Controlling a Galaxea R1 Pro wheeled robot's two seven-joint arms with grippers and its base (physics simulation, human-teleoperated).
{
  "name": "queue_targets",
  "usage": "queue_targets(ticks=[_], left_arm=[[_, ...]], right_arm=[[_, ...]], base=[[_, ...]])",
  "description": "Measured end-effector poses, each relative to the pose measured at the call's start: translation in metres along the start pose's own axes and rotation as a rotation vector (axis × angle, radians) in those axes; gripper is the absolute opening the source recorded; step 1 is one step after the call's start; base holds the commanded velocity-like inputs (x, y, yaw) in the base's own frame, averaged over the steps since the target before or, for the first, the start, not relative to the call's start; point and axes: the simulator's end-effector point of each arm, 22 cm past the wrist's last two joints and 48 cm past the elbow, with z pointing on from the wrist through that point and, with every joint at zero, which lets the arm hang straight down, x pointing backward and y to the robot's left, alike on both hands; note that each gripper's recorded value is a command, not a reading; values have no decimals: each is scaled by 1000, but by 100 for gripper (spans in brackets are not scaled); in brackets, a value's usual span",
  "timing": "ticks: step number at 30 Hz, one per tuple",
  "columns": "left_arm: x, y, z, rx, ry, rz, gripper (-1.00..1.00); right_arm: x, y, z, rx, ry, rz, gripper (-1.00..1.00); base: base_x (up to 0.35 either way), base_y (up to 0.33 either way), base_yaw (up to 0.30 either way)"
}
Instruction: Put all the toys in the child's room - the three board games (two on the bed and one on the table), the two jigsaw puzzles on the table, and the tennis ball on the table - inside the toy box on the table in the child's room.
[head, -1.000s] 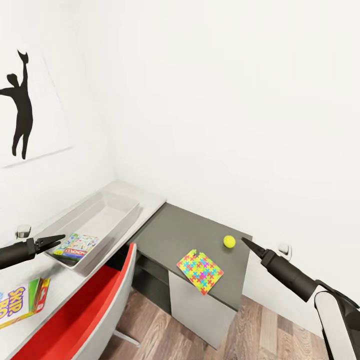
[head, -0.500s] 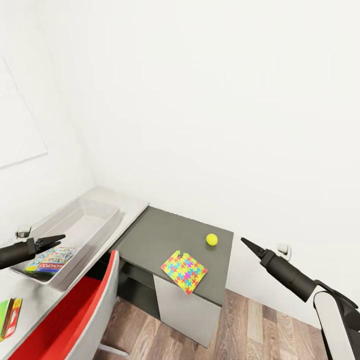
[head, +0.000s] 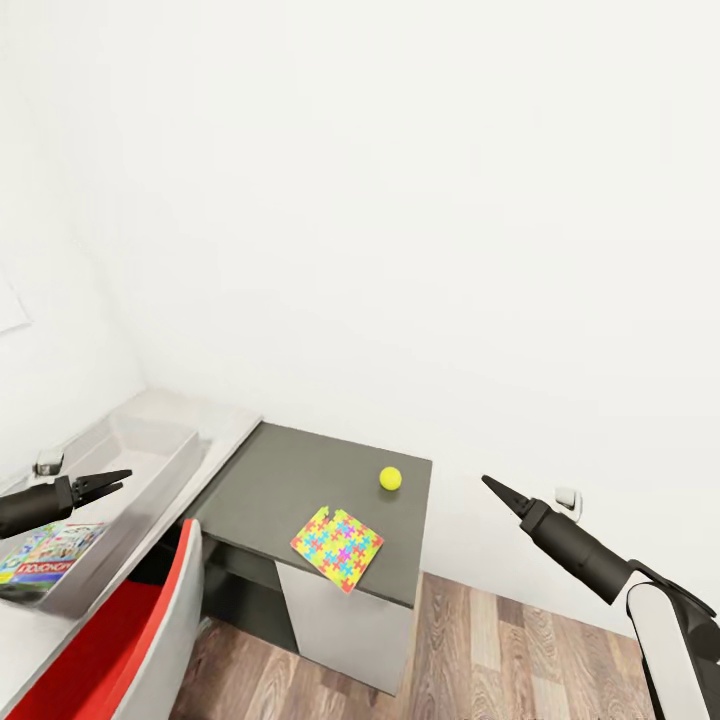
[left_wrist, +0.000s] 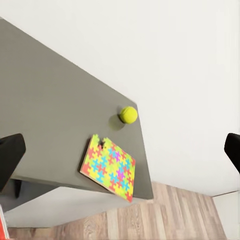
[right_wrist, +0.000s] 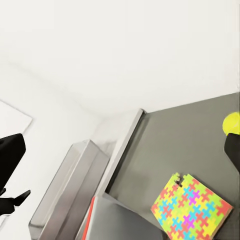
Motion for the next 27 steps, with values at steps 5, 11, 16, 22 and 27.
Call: queue_targets(ticks=[5,11,16,22,27], left_arm=[[-1,-2,0,4,-1,3,100],[-2,-5,0,7,-3,7,100],[-2,-8,0,11,-5,10,100],[-4,-10,-1,14,-8,14,100],[-5,-12,-2,16,-10,17,100]], right_arm=[[-2,2,-1,-2,-3,-3,100],[-3,4,-1,-4,-6,-7,100],[-4,6,-2,-7,-8,-10,100],[-6,8,-3,-10,-12,-13,100],[-7,10,-3,-13,-15,-15,100]], base=[[0,0,-246],[0,0,-246],[0,0,-246],[0,0,-246],[0,0,-246]])
